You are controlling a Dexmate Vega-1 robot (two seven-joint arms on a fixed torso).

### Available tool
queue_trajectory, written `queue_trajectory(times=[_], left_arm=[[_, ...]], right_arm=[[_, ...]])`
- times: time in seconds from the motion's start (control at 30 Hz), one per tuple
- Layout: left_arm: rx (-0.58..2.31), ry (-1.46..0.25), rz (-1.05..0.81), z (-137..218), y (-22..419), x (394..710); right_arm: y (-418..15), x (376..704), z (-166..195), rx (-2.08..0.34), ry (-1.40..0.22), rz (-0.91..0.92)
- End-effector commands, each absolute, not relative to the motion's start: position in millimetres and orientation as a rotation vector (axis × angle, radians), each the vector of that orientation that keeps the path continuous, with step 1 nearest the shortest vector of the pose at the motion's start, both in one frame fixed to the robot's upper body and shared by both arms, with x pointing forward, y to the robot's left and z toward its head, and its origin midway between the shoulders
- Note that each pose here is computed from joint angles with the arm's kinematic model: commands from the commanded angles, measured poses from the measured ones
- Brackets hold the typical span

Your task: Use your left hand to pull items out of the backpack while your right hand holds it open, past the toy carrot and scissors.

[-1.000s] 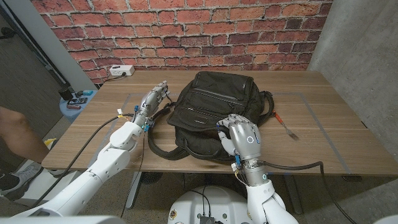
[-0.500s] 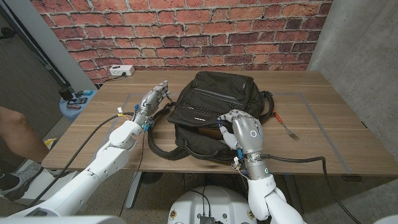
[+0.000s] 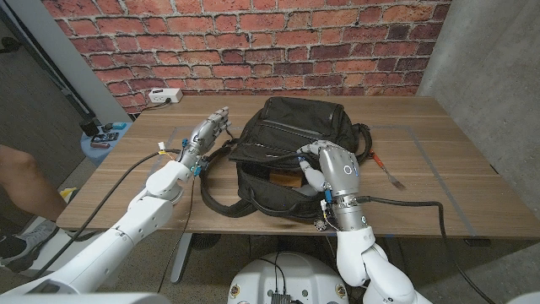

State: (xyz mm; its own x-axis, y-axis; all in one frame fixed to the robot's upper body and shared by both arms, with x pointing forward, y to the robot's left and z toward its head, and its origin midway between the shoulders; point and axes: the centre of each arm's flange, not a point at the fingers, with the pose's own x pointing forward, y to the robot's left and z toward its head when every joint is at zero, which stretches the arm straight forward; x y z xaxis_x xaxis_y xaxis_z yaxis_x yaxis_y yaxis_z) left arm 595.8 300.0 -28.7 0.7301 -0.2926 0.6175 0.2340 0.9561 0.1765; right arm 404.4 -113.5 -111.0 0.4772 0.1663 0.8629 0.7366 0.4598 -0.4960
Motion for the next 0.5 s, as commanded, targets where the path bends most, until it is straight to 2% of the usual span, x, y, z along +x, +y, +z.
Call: queue_trajectory(times=[0.03,0.5], left_arm=[[0.133,-0.71,-0.309,-18.2,297.8,591.7],[0.158,-0.73,-0.312,-12.5,298.5,582.8]], right_arm=[[-128.4,419.0,-89.5,-0.992,-1.03,-0.459],[-137.2,430.7,-78.2,-0.975,-1.023,-0.455]])
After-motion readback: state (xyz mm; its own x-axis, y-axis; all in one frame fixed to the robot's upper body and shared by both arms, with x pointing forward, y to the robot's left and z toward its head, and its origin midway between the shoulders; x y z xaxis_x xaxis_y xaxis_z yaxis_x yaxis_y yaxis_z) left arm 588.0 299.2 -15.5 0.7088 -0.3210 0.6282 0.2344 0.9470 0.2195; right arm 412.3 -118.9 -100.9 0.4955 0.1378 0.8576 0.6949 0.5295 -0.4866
